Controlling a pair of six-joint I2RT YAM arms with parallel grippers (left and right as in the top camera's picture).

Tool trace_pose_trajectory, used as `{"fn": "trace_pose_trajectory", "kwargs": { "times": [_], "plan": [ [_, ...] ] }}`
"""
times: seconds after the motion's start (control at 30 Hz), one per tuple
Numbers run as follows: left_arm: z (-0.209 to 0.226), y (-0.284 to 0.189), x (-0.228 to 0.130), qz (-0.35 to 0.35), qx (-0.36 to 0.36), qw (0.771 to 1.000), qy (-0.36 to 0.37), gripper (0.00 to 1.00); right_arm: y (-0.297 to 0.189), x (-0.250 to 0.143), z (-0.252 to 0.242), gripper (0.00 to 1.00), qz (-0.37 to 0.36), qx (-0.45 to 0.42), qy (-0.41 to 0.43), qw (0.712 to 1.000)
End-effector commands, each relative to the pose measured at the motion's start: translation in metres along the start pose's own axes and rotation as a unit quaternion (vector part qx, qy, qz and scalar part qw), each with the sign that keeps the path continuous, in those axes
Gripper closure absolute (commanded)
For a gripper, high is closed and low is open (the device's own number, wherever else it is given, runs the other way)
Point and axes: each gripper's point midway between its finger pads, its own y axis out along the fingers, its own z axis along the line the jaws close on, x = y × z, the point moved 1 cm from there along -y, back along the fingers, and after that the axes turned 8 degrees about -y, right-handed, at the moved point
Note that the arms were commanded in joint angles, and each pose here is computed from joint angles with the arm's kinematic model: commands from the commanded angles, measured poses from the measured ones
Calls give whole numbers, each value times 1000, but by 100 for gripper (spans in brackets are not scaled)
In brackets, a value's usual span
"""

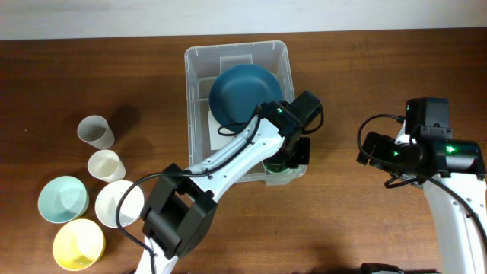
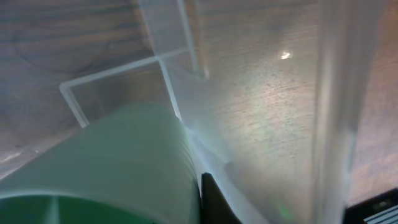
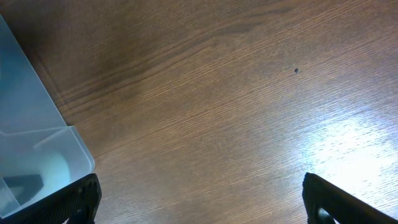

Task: Pack container
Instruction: 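Carry the mint green cup into the container and release it, then reposition the mint green cup in the container's right corner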

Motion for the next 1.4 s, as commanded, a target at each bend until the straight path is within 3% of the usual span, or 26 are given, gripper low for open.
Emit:
{"fn": "trace_pose_trajectory", "kwargs": {
  "times": [0.0,0.17,0.47,0.7,0.83,1.0,1.1,1.17,1.23,1.37],
  "plan": [
    [5,3,2,-3,10,1000,-11,79,-2,-1,2,1,-4,3,-7,1000],
    [5,3,2,-3,10,1000,-11,67,-2,-1,2,1,-4,3,-7,1000],
    [10,-11,19,-16,3,1000,9,67,-2,-1,2,1,-3,3,-7,1000],
    [39,-98,67,-120,53,991,-9,66,-2,-1,2,1,-4,3,-7,1000],
    [48,-145,81,-165,39,986,-11,63,-2,0,2,1,-6,3,-7,1000],
    [68,-179,89,-194,26,980,-39,65,-2,0,2,1,-6,3,-7,1000],
    [75,-178,88,-185,30,981,-46,76,-2,0,2,1,-6,3,-7,1000],
    [78,-172,86,-177,36,983,-47,69,-2,0,2,1,-6,3,-7,1000],
    [80,-166,84,-169,41,984,-48,52,-2,0,2,1,-6,3,-7,1000],
    [85,-148,76,-138,46,988,-50,44,-2,0,2,1,-6,3,-7,1000]
  ]
}}
